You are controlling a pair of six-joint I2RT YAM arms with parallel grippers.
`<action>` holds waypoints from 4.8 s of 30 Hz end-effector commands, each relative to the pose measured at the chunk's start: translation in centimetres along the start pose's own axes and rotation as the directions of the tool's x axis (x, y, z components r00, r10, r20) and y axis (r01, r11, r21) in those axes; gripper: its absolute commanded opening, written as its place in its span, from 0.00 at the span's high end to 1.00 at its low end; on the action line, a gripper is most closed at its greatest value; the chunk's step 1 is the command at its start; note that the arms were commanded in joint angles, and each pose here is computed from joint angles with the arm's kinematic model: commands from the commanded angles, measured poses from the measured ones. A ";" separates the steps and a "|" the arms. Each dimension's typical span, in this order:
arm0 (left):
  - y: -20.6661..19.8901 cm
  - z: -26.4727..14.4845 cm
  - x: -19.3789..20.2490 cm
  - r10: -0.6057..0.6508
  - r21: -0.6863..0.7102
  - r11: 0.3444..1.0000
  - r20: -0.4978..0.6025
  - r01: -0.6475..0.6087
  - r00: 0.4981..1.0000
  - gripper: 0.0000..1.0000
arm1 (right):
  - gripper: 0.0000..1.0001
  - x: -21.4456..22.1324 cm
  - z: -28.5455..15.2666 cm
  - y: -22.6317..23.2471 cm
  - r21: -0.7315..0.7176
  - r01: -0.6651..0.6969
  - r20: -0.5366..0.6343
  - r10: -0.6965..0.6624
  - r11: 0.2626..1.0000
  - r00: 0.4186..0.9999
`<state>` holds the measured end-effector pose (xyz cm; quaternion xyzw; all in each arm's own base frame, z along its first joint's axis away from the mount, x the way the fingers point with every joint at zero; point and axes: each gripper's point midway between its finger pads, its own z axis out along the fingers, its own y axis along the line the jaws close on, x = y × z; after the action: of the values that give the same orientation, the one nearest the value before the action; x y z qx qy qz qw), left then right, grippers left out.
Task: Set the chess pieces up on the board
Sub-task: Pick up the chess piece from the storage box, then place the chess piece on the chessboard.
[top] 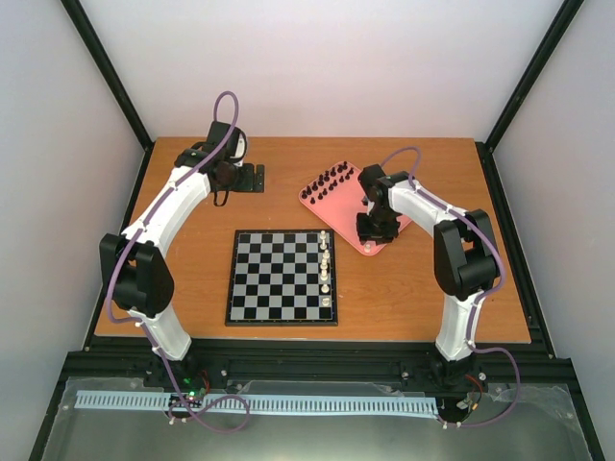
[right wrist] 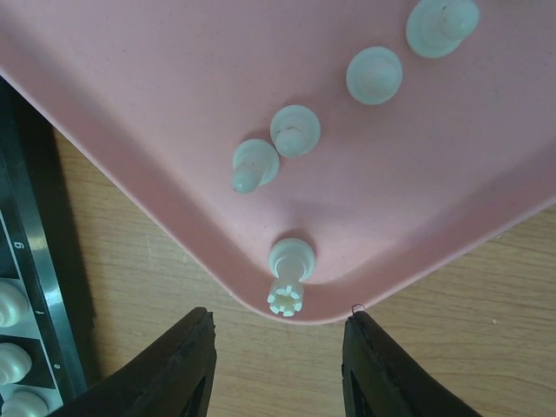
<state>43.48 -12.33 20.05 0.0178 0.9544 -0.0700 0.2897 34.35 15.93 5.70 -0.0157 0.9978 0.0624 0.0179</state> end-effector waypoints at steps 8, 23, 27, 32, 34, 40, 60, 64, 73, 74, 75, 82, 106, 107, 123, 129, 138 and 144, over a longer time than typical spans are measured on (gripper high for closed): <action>0.0 -0.2 0.1 -0.007 -0.004 1.000 0.003 0.007 1.000 0.00 | 0.55 0.2 0.8 0.1 -0.002 0.013 -0.014 -0.013 1.000 1.000; 0.4 -0.3 0.0 0.005 -0.022 1.000 0.008 -0.005 1.000 0.00 | 0.58 -0.1 2.5 -0.5 0.041 0.021 -0.030 -0.020 0.999 0.999; 0.3 -0.3 0.1 0.003 -0.018 1.000 0.006 -0.003 1.000 0.00 | 0.60 -0.2 2.8 -0.6 0.050 0.025 -0.033 -0.023 0.998 0.999; 0.4 -0.3 0.2 0.005 -0.022 1.000 0.004 -0.005 1.000 0.00 | 0.69 -0.2 3.1 -0.6 0.050 0.026 -0.036 -0.025 0.998 0.999; 0.4 -0.2 0.1 0.007 -0.022 1.000 0.005 -0.007 1.000 0.00 | 0.70 -0.2 3.2 -0.6 0.052 0.027 -0.036 -0.025 0.998 0.999; 0.3 -0.2 0.3 0.004 -0.020 1.000 0.001 -0.004 1.000 0.00 | 0.73 -0.5 3.2 -0.7 0.060 0.036 -0.028 -0.035 0.998 0.999; 0.6 -0.6 0.0 0.007 -0.035 0.999 0.013 -0.007 1.000 0.00 | 0.92 0.1 -5.4 0.9 0.127 0.133 0.070 -0.143 0.983 0.987; 0.8 -0.3 0.1 0.011 -0.045 0.999 0.008 -0.011 1.000 0.00 | 0.92 3.4 -8.2 3.2 0.103 0.190 0.077 -0.199 0.976 0.977; 0.9 0.2 -0.2 0.022 -0.057 0.998 0.008 -0.021 1.000 0.00 | 0.92 14.5 -7.3 8.3 0.018 0.279 0.020 -0.279 0.960 0.960; 0.9 0.2 -0.3 0.021 -0.058 0.998 0.009 -0.021 1.000 0.00 | 0.92 15.5 -6.8 8.6 0.010 0.282 0.011 -0.282 0.959 0.959; 0.9 0.3 -0.4 0.022 -0.059 0.998 0.010 -0.021 1.000 0.00 | 0.92 16.3 -6.3 8.9 0.006 0.284 0.007 -0.285 0.959 0.959; 0.8 0.9 0.1 0.019 -0.051 0.998 -0.008 -0.020 1.000 0.00 | 0.92 19.6 -4.4 11.8 -0.007 0.332 -0.003 -0.332 0.943 0.943; 1.1 -1.1 0.2 -0.007 -0.046 0.999 0.054 0.009 0.999 0.00 | 0.92 19.2 1.0 13.8 0.053 0.385 0.032 -0.387 0.921 0.922; 1.1 -1.1 0.3 -0.007 -0.046 0.999 0.053 0.009 0.999 0.00 | 0.92 19.1 1.0 13.9 0.057 0.389 0.031 -0.391 0.919 0.920; 1.3 -0.3 1.1 -0.005 -0.058 0.998 0.028 0.007 1.000 0.00 | 0.92 18.9 1.6 13.4 0.062 0.408 -0.026 -0.407 0.911 0.913; 1.3 -0.3 0.9 -0.006 -0.057 0.998 0.031 0.008 0.999 0.00 | 0.91 19.0 1.8 13.2 0.063 0.411 -0.038 -0.409 0.910 0.912; 1.4 -0.3 1.2 -0.005 -0.061 0.998 0.025 0.006 1.000 0.00 | 0.91 19.0 2.7 12.8 0.077 0.414 -0.054 -0.411 0.907 0.910; 1.4 -0.2 1.3 -0.004 -0.059 0.998 0.025 0.005 1.000 0.00 | 0.90 18.8 3.0 12.4 0.092 0.412 -0.059 -0.408 0.907 0.911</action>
<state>42.16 -10.87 18.25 0.0090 0.9580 -0.0387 0.2841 14.76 28.30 4.01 -0.2276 0.9736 0.0152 0.0102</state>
